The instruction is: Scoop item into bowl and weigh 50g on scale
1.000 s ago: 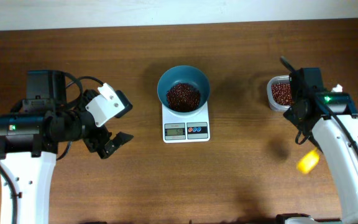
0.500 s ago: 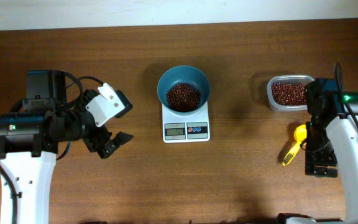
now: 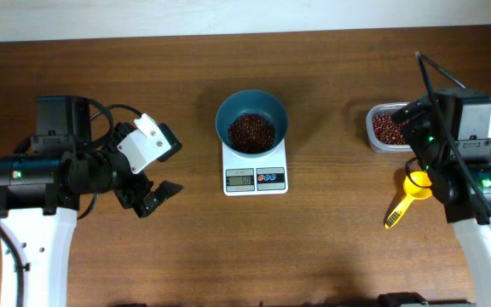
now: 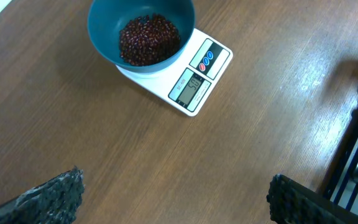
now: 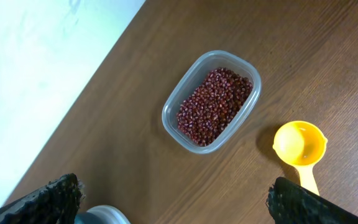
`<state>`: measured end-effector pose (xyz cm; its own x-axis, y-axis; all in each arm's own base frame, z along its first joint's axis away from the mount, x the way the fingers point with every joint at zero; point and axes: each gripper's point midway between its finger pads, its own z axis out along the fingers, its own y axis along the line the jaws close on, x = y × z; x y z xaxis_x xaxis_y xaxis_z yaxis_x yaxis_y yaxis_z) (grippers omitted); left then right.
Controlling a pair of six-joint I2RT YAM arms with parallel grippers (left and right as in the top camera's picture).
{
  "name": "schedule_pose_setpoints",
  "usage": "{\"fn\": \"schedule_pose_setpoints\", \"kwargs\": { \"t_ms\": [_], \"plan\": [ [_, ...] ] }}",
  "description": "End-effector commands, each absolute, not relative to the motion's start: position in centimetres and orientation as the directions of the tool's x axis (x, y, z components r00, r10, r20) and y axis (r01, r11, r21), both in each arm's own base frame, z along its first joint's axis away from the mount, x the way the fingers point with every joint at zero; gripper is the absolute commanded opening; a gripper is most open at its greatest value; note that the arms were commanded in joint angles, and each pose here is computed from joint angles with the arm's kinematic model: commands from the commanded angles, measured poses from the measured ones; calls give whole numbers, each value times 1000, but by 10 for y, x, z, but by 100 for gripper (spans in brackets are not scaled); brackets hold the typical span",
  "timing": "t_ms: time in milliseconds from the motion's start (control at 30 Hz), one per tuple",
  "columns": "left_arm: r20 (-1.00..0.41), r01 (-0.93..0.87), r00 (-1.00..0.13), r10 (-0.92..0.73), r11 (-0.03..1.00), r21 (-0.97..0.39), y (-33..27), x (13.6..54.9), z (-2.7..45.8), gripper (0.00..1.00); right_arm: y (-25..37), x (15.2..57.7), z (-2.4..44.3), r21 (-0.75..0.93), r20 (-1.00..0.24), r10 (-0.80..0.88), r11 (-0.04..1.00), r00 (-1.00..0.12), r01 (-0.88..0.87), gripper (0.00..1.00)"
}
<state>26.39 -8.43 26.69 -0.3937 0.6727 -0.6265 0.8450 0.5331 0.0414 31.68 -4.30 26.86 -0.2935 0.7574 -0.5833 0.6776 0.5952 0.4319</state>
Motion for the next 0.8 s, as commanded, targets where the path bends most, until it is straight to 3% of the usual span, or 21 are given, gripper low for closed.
{"fn": "schedule_pose_setpoints", "kwargs": {
  "t_ms": [0,133,233,400,567,767],
  "plan": [
    [-638,851,-376,672,523,50,-86,264,271,99,-35,317,262,404,-568,740,632,-360,661,99],
    [-638,851,-376,672,523,50,-86,264,271,99,-36,307,257,372,-558,734,637,-386,675,99],
    [-638,851,-376,672,523,50,-86,264,271,99,-35,298,272,311,-637,619,751,-459,582,99],
    [-638,851,-376,672,523,50,-86,264,271,99,-36,278,289,246,-723,491,841,-487,482,99],
    [-638,850,-377,672,524,50,-85,264,271,99,-35,263,281,191,-804,366,905,-468,380,99],
    [-638,851,-376,672,523,50,-86,264,271,99,-42,230,259,271,-852,397,892,-341,363,99]
  ]
}}
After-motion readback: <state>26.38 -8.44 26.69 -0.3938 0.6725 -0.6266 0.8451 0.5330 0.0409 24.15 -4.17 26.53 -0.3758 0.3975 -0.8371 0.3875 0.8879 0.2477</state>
